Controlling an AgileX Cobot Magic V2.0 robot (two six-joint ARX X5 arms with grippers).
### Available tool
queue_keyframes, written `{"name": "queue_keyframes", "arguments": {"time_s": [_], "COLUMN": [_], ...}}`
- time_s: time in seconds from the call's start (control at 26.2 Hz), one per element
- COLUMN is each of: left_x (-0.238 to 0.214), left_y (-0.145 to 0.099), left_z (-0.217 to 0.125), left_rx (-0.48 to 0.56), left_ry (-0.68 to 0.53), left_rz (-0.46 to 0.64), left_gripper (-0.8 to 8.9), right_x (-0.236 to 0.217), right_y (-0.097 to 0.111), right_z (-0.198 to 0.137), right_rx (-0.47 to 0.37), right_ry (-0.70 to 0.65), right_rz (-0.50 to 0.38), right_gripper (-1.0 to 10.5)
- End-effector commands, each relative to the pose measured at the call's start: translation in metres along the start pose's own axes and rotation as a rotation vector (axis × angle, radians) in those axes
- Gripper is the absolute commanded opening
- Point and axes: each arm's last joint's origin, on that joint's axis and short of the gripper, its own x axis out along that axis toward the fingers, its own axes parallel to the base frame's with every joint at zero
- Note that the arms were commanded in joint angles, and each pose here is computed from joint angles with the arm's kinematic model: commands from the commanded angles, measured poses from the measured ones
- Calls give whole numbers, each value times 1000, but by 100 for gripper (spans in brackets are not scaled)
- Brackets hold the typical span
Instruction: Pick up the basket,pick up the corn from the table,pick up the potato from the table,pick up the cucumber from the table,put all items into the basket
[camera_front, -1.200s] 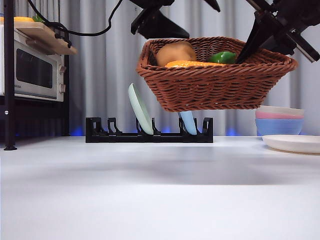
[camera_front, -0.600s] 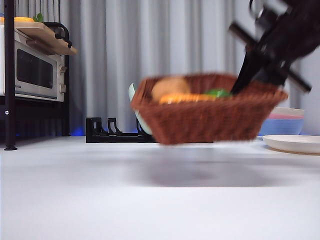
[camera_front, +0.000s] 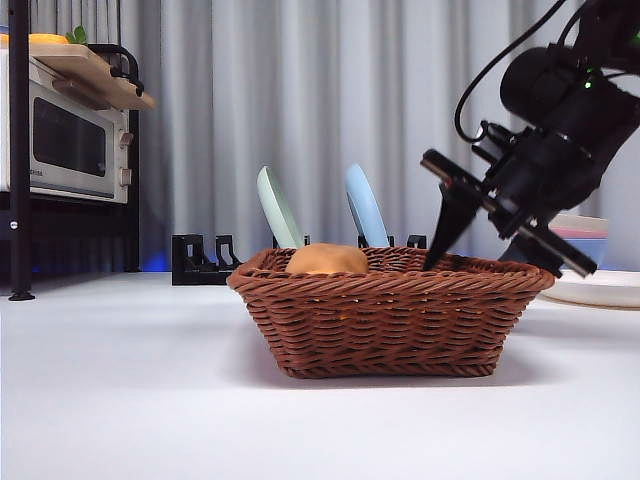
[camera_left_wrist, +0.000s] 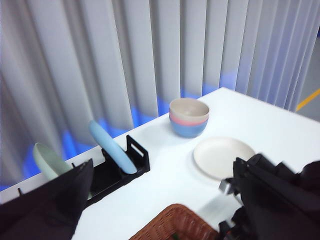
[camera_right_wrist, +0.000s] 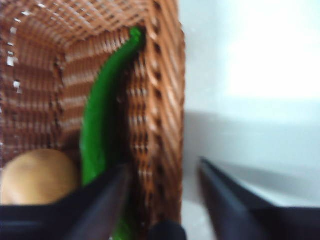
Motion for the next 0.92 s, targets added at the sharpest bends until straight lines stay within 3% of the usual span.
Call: {"name": "queue_keyframes", "arguments": {"time_s": [0.04, 0.08, 0.11, 0.19, 0.34, 0.61, 0.92], "left_x": [0, 0, -1, -2, -6, -25, -64], "left_y": [0, 1, 1, 3, 9, 20, 21], "left_z": [-3, -6, -10, -21, -40, -87, -176], "left_rx": [53, 73, 97, 159, 183, 156, 91], "left_ry": [29, 62, 100, 221, 409, 381, 290], "left_rz": [21, 37, 47, 44, 57, 134, 229], "left_gripper": [467, 454, 372, 7, -8, -8, -8], "right_x": [-28, -42, -56, -88, -150, -200, -205], "right_y": [16, 25, 32, 47, 72, 79, 64], "right_z": [7, 8, 9, 6, -11, -45, -85], "right_rx": [-56, -97, -143, -257, -450, -562, -574], "right_ry": [-90, -132, -172, -264, -426, -538, -587], "right_rz": [38, 55, 69, 97, 120, -92, -190], "right_gripper": [528, 526, 496, 309, -22, -17, -17]}}
